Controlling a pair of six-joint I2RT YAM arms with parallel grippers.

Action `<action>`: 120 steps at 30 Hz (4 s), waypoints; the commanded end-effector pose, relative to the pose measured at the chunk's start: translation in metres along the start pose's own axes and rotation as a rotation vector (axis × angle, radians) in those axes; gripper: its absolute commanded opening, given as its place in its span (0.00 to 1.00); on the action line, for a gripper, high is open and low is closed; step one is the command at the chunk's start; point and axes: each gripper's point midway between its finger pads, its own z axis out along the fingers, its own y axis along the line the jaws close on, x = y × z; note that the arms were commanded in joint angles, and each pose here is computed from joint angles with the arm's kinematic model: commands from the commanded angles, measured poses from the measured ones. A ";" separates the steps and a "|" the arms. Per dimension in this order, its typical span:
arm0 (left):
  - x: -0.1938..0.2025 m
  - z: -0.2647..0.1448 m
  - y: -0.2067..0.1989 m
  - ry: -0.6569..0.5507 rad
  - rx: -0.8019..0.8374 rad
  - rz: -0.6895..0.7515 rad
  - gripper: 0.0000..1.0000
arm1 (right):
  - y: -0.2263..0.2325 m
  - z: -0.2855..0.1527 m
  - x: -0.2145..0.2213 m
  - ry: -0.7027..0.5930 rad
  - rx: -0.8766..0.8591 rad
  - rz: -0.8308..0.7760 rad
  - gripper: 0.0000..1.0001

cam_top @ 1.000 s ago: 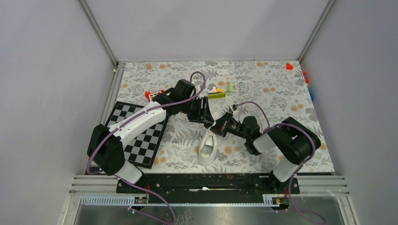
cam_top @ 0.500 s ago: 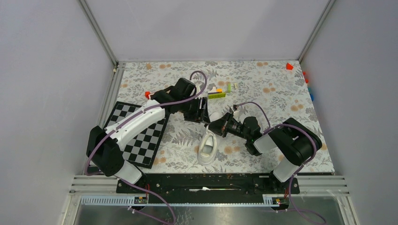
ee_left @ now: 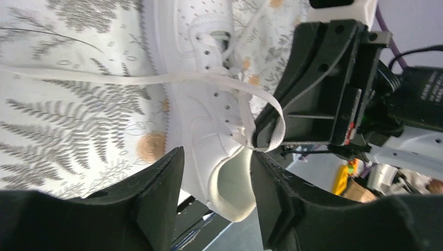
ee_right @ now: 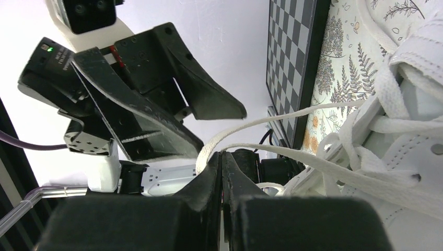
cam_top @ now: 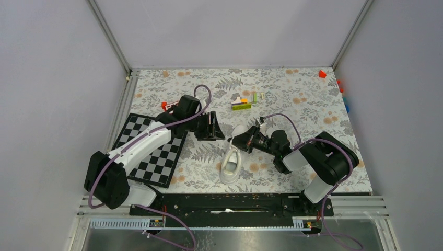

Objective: Tie the shoes
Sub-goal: Cross the shoelace with the shoelace.

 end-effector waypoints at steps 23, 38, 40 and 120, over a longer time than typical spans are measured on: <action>0.012 0.020 -0.027 0.021 0.301 0.061 0.34 | 0.027 0.000 -0.001 -0.003 -0.086 -0.041 0.00; 0.007 0.022 -0.031 -0.013 0.346 0.030 0.34 | 0.028 -0.001 0.000 -0.001 -0.086 -0.039 0.00; 0.006 0.022 -0.032 -0.019 0.351 0.026 0.34 | 0.028 -0.001 0.000 -0.002 -0.088 -0.040 0.00; 0.016 0.019 -0.035 -0.009 0.412 0.035 0.00 | 0.024 0.003 -0.003 0.134 0.552 -0.607 0.24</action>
